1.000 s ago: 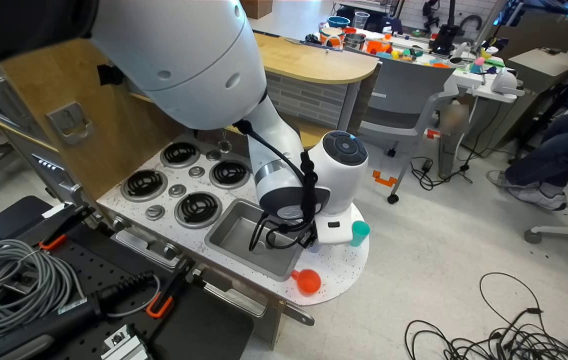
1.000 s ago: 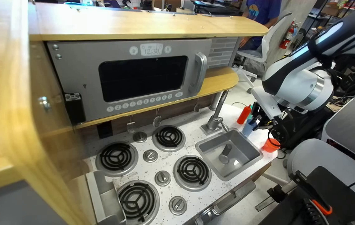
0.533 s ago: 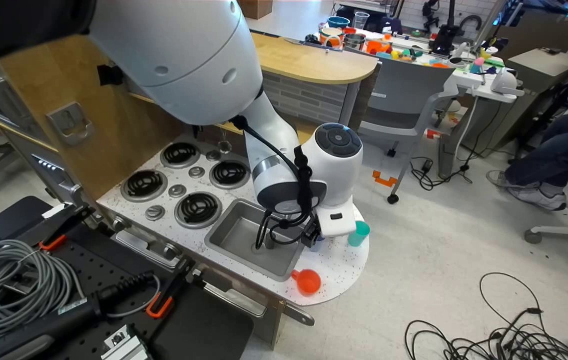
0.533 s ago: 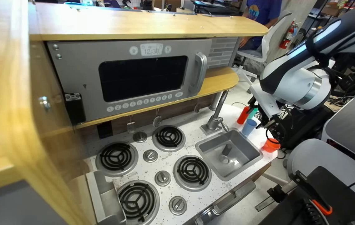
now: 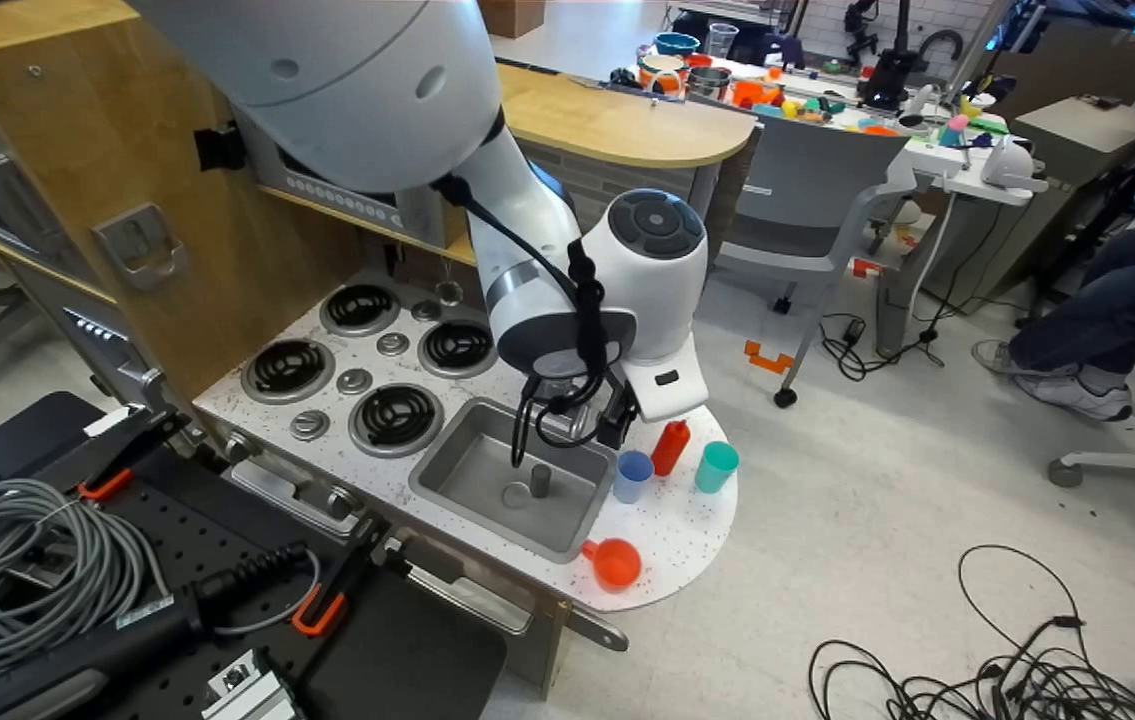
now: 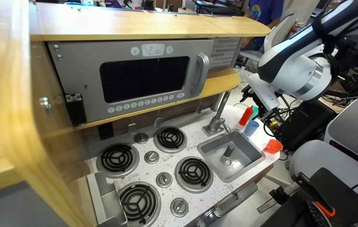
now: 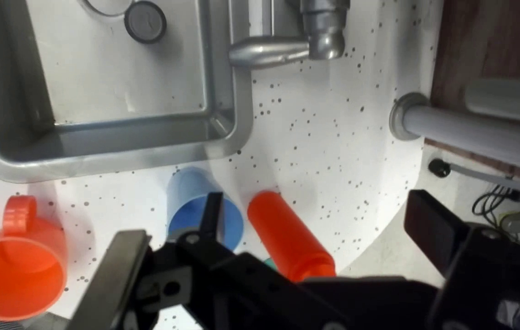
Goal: Take the blue cup out of the sink and put it on the right side of the counter
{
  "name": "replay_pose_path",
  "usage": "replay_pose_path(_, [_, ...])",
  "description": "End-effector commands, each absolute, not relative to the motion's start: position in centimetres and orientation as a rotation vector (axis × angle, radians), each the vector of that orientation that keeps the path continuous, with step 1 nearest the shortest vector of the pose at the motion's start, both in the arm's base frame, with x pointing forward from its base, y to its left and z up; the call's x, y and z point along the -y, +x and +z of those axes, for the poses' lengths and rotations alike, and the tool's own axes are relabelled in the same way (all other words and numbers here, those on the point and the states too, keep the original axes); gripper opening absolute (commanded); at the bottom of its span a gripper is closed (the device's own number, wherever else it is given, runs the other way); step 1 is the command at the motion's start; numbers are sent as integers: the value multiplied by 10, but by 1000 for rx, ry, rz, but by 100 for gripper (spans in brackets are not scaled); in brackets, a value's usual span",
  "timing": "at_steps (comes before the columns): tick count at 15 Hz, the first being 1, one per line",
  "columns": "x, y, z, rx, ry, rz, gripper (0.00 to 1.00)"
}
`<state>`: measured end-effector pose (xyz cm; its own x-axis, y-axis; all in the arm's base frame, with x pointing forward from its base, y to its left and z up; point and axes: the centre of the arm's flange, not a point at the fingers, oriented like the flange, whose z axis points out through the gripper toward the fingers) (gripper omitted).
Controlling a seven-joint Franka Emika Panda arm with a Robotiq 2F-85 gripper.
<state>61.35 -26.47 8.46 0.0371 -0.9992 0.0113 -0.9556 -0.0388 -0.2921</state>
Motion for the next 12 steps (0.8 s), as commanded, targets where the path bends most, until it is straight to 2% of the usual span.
replay_pose_path(1, [245, 597, 127, -1888, -2269, -111, 100])
replay_pose_path(8, [242, 550, 169, -1651, -2628, 230, 100])
replay_pose_path(12, [217, 537, 183, -1401, -2819, 324, 100])
